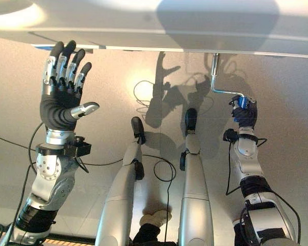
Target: Raise the hospital bed
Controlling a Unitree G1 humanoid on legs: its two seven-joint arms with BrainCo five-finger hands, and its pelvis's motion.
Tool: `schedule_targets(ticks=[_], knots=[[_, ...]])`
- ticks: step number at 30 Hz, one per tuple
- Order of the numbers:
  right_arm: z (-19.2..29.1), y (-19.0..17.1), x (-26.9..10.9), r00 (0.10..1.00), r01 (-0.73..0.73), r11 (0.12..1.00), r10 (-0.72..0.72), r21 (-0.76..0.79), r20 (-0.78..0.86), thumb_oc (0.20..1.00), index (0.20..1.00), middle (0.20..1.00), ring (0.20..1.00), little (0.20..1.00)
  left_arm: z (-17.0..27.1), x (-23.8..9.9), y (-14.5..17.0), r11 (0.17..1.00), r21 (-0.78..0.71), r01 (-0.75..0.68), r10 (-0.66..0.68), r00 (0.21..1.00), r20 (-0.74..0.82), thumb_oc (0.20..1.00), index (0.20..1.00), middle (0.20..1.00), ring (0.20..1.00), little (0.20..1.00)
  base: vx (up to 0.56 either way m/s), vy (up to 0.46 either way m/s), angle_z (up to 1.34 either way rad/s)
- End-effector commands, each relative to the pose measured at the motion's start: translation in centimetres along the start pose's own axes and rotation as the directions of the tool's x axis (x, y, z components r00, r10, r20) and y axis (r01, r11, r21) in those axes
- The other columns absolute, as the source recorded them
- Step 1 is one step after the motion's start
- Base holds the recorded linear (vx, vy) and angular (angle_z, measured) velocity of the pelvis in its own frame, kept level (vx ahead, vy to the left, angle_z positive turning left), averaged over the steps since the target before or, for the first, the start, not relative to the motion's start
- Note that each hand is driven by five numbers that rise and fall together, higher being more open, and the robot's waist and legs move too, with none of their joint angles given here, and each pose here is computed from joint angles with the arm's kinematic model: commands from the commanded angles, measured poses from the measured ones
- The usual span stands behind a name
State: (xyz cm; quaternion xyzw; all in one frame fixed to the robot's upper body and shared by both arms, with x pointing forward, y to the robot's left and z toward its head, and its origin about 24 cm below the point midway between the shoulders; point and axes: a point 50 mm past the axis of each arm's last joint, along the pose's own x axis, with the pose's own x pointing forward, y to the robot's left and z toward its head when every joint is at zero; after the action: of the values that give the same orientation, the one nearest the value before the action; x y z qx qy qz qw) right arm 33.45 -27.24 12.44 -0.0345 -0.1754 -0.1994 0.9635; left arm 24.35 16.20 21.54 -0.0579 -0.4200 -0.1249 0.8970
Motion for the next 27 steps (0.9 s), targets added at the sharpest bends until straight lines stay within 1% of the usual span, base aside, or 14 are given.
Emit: schedule_targets(ticks=[1, 2, 4, 7, 9, 10, 15, 21, 22, 23, 24, 25, 26, 27], knots=[[4.2, -10.7, 4.0, 0.894, 0.445, 0.893, -0.447, 0.06, 0.018, 0.2, 0.2, 0.2, 0.2, 0.2, 2.4, 0.6, -1.6, 0.996, -0.016, 0.089, -0.086, 0.986, 0.14, 1.0, 1.0, 1.0, 1.0, 1.0, 0.0, 0.053, -0.01], [4.0, -11.2, 4.3, 0.893, 0.45, 0.892, -0.45, 0.044, -0.019, 0.2, 0.2, 0.2, 0.2, 0.2, 2.4, 0.7, -1.7, 0.995, -0.018, 0.095, -0.092, 0.986, 0.14, 1.0, 1.0, 1.0, 1.0, 1.0, 0.01, 0.05, 0.0], [1.8, -13.1, 3.8, 0.863, 0.471, 0.879, -0.477, -0.081, -0.165, 0.2, 0.2, 0.2, 0.2, 0.2, 2.2, 0.7, -2.0, 0.993, -0.026, 0.116, -0.112, 0.986, 0.122, 1.0, 1.0, 1.0, 1.0, 1.0, 0.0, 0.0, 0.0], [0.2, -13.0, 3.6, 0.847, 0.409, 0.9, -0.437, -0.153, -0.304, 0.2, 0.2, 0.2, 0.2, 0.2, 1.9, 0.7, -2.2, 0.992, -0.029, 0.119, -0.116, 0.988, 0.105, 1.0, 1.0, 1.0, 1.0, 1.0, 0.01, 0.018, 0.06], [-0.1, -12.7, 3.7, 0.848, 0.368, 0.91, -0.413, -0.192, -0.334, 0.2, 0.2, 0.2, 0.2, 0.2, 1.8, 0.8, -2.2, 0.992, -0.032, 0.121, -0.117, 0.988, 0.099, 1.0, 1.0, 1.0, 1.0, 1.0, 0.0, 0.003, 0.06], [-1.5, -11.5, 3.4, 0.836, 0.28, 0.936, -0.346, -0.212, -0.426, 0.2, 0.2, 0.2, 0.2, 0.2, 1.4, 1.1, -2.7, 0.989, -0.054, 0.134, -0.129, 0.987, 0.096, 1.0, 1.0, 1.0, 1.0, 1.0, 0.0, -0.004, 0.04], [-3.2, -5.9, 3.7, 0.836, -0.054, 0.941, -0.14, -0.334, -0.531, 0.2, 0.2, 0.2, 0.2, 0.2, 1.3, 1.8, -3.0, 0.986, -0.081, 0.147, -0.138, 0.985, 0.105, 1.0, 1.0, 1.0, 1.0, 1.0, 0.0, 0.005, -0.02], [-3.7, 3.0, 3.6, 0.831, -0.273, 0.924, 0.086, -0.268, -0.55, 0.2, 0.2, 0.2, 0.2, 0.2, 1.0, 2.3, -3.1, 0.988, -0.112, 0.105, -0.095, 0.991, 0.09, 1.0, 1.0, 1.0, 1.0, 1.0, 0.0, 0.011, -0.02], [-3.7, 3.1, 3.6, 0.831, -0.274, 0.924, 0.087, -0.268, -0.55, 0.2, 0.2, 0.2, 0.2, 0.2, 1.0, 2.2, -3.1, 0.988, -0.111, 0.104, -0.094, 0.991, 0.09, 1.0, 1.0, 1.0, 1.0, 1.0, 0.0, 0.035, -0.03], [-3.5, 6.9, 3.0, 0.825, -0.365, 0.896, 0.185, -0.254, -0.533, 0.2, 0.2, 0.2, 0.2, 0.2, 0.9, 2.3, -3.0, 0.99, -0.114, 0.085, -0.076, 0.994, 0.083, 1.0, 1.0, 1.0, 1.0, 1.0, 0.0, 0.021, -0.04], [-3.5, 6.9, 3.0, 0.825, -0.365, 0.896, 0.185, -0.254, -0.534, 0.2, 0.2, 0.2, 0.2, 0.2, 0.9, 2.3, -3.0, 0.99, -0.114, 0.085, -0.076, 0.994, 0.083, 1.0, 1.0, 1.0, 1.0, 1.0, 0.0, 0.041, -0.04], [-3.6, 8.4, 2.6, 0.814, -0.402, 0.885, 0.228, -0.235, -0.534, 0.2, 0.2, 0.2, 0.2, 0.2, 0.8, 2.4, -3.0, 0.99, -0.116, 0.08, -0.071, 0.994, 0.082, 1.0, 1.0, 1.0, 1.0, 1.0, 0.0, 0.04, -0.05], [-3.3, 11.3, 1.8, 0.793, -0.483, 0.848, 0.318, -0.219, -0.519, 0.2, 0.2, 0.2, 0.2, 0.2, 0.9, 2.4, -2.8, 0.991, -0.113, 0.065, -0.056, 0.995, 0.08, 1.0, 1.0, 1.0, 1.0, 1.0, 0.0, 0.048, -0.04], [-3.0, 12.2, 1.7, 0.792, -0.498, 0.84, 0.34, -0.215, -0.507, 0.2, 0.2, 0.2, 0.2, 0.2, 0.9, 2.4, -2.7, 0.991, -0.115, 0.062, -0.053, 0.995, 0.082, 1.0, 1.0, 1.0, 1.0, 1.0, -0.01, 0.042, -0.04]])
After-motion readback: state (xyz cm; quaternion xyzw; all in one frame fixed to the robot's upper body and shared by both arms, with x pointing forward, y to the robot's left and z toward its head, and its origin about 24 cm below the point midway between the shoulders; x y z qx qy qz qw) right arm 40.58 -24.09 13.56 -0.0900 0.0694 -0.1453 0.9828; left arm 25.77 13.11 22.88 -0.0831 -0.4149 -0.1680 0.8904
